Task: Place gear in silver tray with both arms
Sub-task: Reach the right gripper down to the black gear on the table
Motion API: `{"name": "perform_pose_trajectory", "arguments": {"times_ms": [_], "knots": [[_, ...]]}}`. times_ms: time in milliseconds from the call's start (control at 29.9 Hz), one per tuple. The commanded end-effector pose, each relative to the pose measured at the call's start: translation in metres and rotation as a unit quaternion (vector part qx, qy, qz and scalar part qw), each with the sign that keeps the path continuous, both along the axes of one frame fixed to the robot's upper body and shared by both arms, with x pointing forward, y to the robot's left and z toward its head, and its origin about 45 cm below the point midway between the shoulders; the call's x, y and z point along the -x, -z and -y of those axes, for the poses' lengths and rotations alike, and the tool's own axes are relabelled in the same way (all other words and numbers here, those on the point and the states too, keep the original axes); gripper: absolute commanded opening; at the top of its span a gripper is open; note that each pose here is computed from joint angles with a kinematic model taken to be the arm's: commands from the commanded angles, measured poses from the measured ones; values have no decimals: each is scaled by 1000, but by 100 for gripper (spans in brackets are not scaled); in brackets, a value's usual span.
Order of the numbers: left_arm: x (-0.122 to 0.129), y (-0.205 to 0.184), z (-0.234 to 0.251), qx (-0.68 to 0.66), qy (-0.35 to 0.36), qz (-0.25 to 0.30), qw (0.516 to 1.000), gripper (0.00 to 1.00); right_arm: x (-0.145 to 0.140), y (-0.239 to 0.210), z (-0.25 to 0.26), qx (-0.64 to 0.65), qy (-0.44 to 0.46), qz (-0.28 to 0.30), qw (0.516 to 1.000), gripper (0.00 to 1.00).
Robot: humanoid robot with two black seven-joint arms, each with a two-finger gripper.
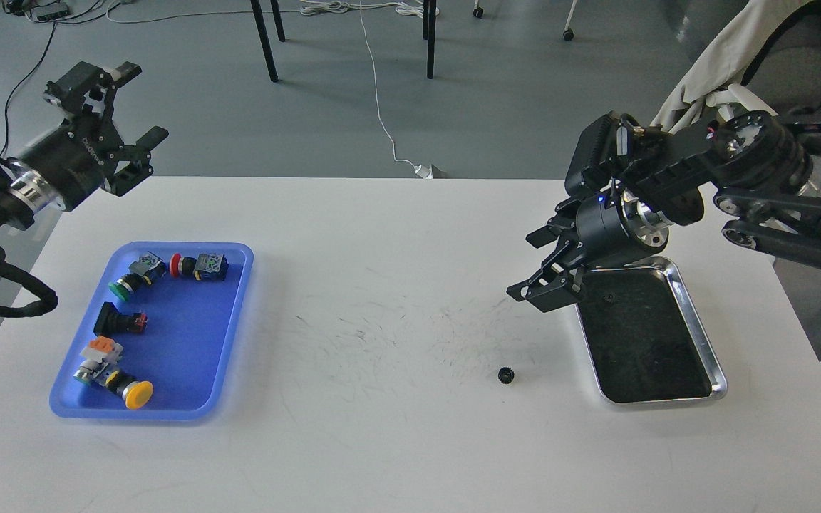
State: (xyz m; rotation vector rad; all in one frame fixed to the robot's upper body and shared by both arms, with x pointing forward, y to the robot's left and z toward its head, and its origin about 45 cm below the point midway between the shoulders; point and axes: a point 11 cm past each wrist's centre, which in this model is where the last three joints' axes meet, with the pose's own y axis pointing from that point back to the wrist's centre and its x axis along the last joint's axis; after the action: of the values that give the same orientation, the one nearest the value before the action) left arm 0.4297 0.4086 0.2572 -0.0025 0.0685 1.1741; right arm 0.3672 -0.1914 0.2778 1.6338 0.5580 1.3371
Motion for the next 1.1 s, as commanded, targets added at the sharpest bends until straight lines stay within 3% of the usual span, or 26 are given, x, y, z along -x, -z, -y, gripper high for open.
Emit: {"name": "perform_pose_trajectory", "arguments": {"times_ms": [0,201,301,535,902,1070], "knots": [[4,6,-9,3,-14,-6,1000,99,4,4,-1,8,-10,-2,1000,86],[4,4,-19,11,-33,-4,999,99,18,16,-18,21,-47,-19,998,86],[3,2,-24,22,-44,-1,999,99,25,21,-28,28,-63,-29,997,94],[2,-3,-31,38,-60,7,997,99,28,25,-32,54,-71,-37,995,94],[0,-4,-35,109,-95,15,989,99,27,31,-33,109,-116,-10,987,90],[4,14,-33,131,-106,1,986,99,29,40,-35,131,-135,-7,982,84]]}}
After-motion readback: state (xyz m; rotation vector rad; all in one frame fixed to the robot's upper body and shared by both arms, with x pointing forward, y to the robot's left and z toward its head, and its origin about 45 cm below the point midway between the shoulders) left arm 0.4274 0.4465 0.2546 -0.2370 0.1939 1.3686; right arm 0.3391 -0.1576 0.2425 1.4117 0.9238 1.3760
